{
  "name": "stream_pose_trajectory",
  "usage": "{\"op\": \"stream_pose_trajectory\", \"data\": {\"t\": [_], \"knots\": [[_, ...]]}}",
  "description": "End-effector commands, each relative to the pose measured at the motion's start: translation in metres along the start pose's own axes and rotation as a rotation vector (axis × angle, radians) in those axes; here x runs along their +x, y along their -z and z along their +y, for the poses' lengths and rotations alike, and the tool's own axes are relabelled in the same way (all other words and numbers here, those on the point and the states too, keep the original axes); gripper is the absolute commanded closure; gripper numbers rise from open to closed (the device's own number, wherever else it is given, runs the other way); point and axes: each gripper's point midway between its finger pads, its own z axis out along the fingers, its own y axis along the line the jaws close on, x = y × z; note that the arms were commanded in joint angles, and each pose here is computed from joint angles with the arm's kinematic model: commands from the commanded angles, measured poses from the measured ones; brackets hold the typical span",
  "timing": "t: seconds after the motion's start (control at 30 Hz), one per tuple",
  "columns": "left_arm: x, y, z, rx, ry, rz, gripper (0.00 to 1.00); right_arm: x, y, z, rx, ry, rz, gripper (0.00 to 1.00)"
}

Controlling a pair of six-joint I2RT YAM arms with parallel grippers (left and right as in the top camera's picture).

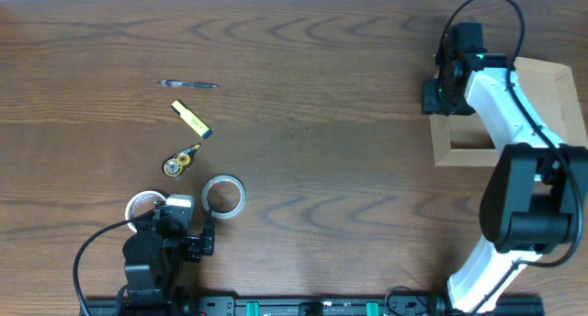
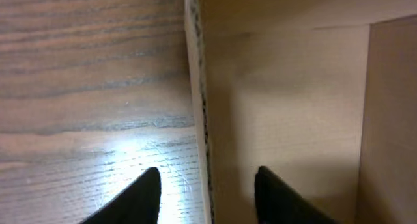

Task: Pack container
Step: 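Reach the right gripper forward to the cardboard box's side wall, then grip the box wall with the right gripper and drag it left toward center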

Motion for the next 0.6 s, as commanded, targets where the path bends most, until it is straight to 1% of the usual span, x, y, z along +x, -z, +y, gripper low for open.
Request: {"op": "stream_pose_trajectory", "data": {"t": [0.0, 0.03, 0.07, 0.13, 0.17, 0.43, 0.5, 0.57], "knots": [[0.003, 0.0, 0.0, -0.001, 0.005, 0.007, 0.05, -0.008, 0.001, -0.004, 0.003, -0.018, -0.019, 0.61], [0.003, 0.0, 0.0, -0.001, 0.005, 0.007, 0.05, -0.009, 0.001, -0.004, 0.003, -0.019, -0.022, 0.64], [0.003, 0.0, 0.0, -0.001, 0.005, 0.007, 0.05, -0.009, 0.001, -0.004, 0.002, -0.019, -0.025, 0.69], [0.003, 0.0, 0.0, -0.001, 0.005, 0.007, 0.05, -0.01, 0.003, -0.004, 0.003, -0.02, -0.029, 0.91], [0.003, 0.0, 0.0, -0.001, 0.005, 0.007, 0.05, -0.011, 0.004, -0.005, 0.005, -0.02, -0.034, 0.99], [0.003, 0.0, 0.0, -0.001, 0.005, 0.007, 0.05, -0.022, 0.029, -0.005, 0.002, -0.012, -0.098, 0.99], [0.003, 0.0, 0.0, -0.001, 0.005, 0.007, 0.05, -0.025, 0.04, 0.004, -0.014, 0.038, -0.125, 0.99], [0.003, 0.0, 0.0, -0.001, 0.005, 0.007, 0.05, -0.028, 0.054, 0.021, -0.052, 0.132, -0.161, 0.98]]}}
